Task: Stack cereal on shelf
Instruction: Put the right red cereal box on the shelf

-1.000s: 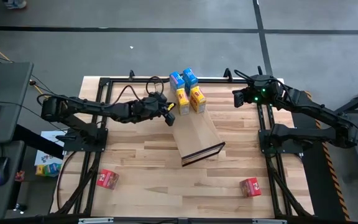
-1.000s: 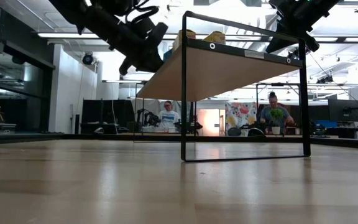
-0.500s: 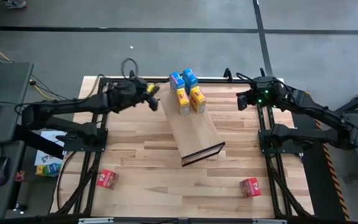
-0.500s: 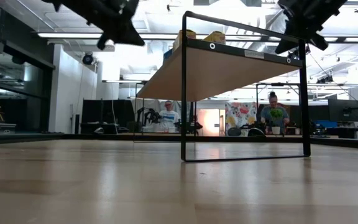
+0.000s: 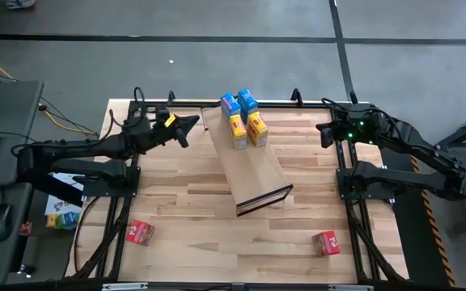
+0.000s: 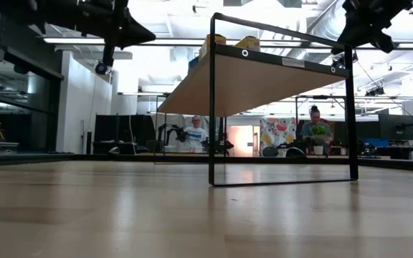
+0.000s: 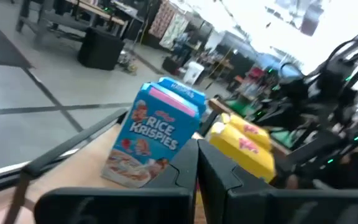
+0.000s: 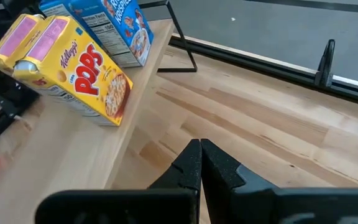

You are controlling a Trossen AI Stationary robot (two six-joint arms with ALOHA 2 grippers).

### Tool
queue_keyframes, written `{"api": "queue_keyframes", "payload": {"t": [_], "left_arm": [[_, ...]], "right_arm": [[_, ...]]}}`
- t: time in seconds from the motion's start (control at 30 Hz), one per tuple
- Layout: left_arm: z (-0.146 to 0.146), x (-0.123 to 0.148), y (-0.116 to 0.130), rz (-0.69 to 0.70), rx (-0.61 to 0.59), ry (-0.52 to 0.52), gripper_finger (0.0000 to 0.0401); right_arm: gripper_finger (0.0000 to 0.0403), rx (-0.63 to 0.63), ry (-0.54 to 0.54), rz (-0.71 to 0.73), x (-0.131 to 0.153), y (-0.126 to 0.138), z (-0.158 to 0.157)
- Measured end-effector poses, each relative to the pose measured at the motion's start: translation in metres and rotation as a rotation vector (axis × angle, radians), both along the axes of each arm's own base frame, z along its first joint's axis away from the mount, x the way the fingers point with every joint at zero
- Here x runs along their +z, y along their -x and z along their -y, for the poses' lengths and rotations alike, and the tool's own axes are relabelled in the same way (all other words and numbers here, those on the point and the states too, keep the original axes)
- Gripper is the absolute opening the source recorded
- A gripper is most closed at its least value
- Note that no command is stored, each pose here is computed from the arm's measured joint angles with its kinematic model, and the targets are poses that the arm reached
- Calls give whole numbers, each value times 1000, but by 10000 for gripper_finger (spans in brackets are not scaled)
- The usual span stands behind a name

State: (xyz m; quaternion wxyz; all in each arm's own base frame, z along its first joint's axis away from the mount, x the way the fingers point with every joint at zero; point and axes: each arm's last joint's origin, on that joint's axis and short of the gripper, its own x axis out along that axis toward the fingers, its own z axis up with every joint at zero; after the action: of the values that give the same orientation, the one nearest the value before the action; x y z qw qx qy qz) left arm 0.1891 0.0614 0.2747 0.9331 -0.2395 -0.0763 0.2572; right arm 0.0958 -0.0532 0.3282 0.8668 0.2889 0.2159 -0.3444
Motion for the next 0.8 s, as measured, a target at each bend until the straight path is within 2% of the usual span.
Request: {"api": "queue_keyframes", "payload": {"t": [0.3,0.43,0.53,0.6,0.8], "left_arm": [[1,1,1,27,-6,9,0],[1,0,1,28,-6,13,0],[1,0,1,42,-9,36,0],[1,1,1,49,-31,48,0],[3,5,5,52,-55,2,0]], "right_arm": [[0,-1,-4,-6,-1,-2,1],[11,-26,-45,3,-2,-4,2],[47,6,-103,-28,-7,-7,2],[86,26,-187,-33,-10,-8,0],[212,153,-554,-57,-20,-4,-14]]}}
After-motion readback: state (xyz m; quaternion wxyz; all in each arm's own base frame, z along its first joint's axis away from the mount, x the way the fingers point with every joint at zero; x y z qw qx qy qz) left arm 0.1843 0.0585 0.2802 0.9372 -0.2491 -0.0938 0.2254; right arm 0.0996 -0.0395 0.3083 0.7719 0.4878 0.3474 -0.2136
